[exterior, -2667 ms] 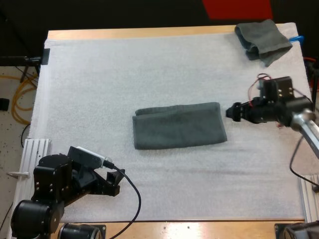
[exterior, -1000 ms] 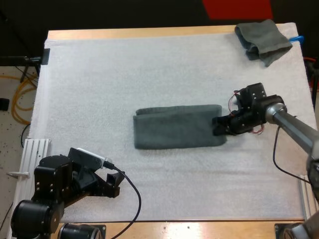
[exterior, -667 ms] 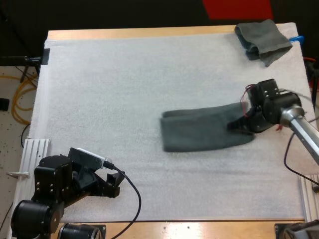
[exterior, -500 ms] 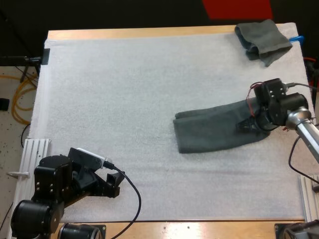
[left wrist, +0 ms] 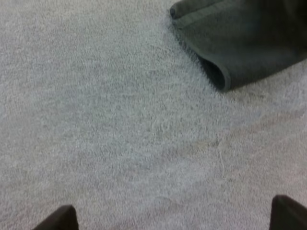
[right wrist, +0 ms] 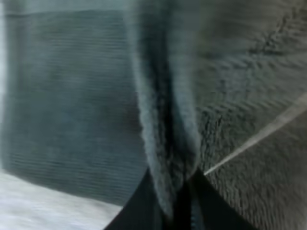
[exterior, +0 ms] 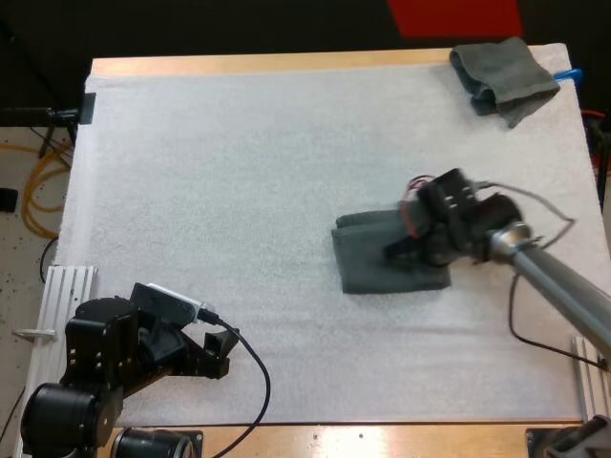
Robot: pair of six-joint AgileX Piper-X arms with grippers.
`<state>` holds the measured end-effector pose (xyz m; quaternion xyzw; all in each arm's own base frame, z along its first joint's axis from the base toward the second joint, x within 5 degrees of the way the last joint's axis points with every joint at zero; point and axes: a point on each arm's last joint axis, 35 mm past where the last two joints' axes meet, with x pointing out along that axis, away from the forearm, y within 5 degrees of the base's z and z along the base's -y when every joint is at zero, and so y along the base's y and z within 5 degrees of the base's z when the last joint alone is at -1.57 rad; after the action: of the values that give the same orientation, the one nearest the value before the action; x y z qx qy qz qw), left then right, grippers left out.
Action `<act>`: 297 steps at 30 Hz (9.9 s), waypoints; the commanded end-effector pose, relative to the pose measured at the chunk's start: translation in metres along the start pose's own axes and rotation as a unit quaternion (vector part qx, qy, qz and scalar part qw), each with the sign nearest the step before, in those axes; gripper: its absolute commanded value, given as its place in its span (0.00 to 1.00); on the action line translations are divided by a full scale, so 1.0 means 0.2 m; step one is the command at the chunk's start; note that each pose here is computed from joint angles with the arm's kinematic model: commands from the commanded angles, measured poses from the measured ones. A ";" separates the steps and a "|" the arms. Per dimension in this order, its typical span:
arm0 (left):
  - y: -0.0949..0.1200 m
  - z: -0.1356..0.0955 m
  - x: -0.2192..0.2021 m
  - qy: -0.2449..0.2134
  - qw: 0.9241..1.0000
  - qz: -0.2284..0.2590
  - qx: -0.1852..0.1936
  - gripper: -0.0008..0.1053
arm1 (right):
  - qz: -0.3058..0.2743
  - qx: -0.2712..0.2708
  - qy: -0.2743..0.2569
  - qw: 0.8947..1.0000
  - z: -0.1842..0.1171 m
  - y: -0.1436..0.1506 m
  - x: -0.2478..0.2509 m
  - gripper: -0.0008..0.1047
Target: Pick towel from pile fold and stack
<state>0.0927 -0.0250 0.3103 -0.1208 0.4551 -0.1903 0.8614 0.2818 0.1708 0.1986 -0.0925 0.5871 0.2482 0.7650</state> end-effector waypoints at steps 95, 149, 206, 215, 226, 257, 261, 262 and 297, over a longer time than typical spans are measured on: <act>-0.01 0.01 -0.01 -0.006 1.000 -0.023 0.002 0.72 | 0.045 -0.072 -0.272 0.958 -0.84 0.21 -1.30 0.69; -0.19 0.41 1.61 0.258 0.923 -0.132 -0.252 0.78 | 0.032 -0.098 -0.293 0.951 -0.86 0.21 -1.33 0.69; 0.90 0.68 0.88 0.277 0.901 0.313 -0.120 0.01 | 0.080 -0.096 -0.291 0.949 -0.86 0.22 -1.33 0.69; 0.93 0.68 0.85 0.281 0.902 0.309 -0.110 0.16 | 0.082 -0.097 -0.302 0.945 -0.85 0.23 -1.34 0.69; 0.85 0.74 0.71 0.232 0.908 0.336 -0.094 0.40 | 0.082 -0.097 -0.302 0.945 -0.85 0.23 -1.34 0.69; -0.14 0.73 -0.07 -0.092 0.982 0.130 0.100 0.40 | 0.002 -0.159 -0.212 0.964 -0.29 0.26 -0.88 0.69; -0.14 0.72 -0.10 -0.101 0.981 0.135 0.101 0.40 | -0.010 -0.130 -0.208 0.970 -0.23 0.15 -0.84 0.69; -0.15 0.71 -0.11 -0.104 0.980 0.137 0.104 0.40 | -0.015 -0.119 -0.209 0.971 -0.22 0.09 -0.84 0.69; -0.23 0.26 -0.80 -0.353 0.892 0.269 0.086 0.40 | -0.262 -0.005 -0.354 0.898 -0.92 -0.06 -1.47 0.69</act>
<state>0.0457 0.0042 0.4745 0.0271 0.1209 0.0581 0.9906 0.0801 0.0010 0.4180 -0.1487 0.2359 0.0579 0.9586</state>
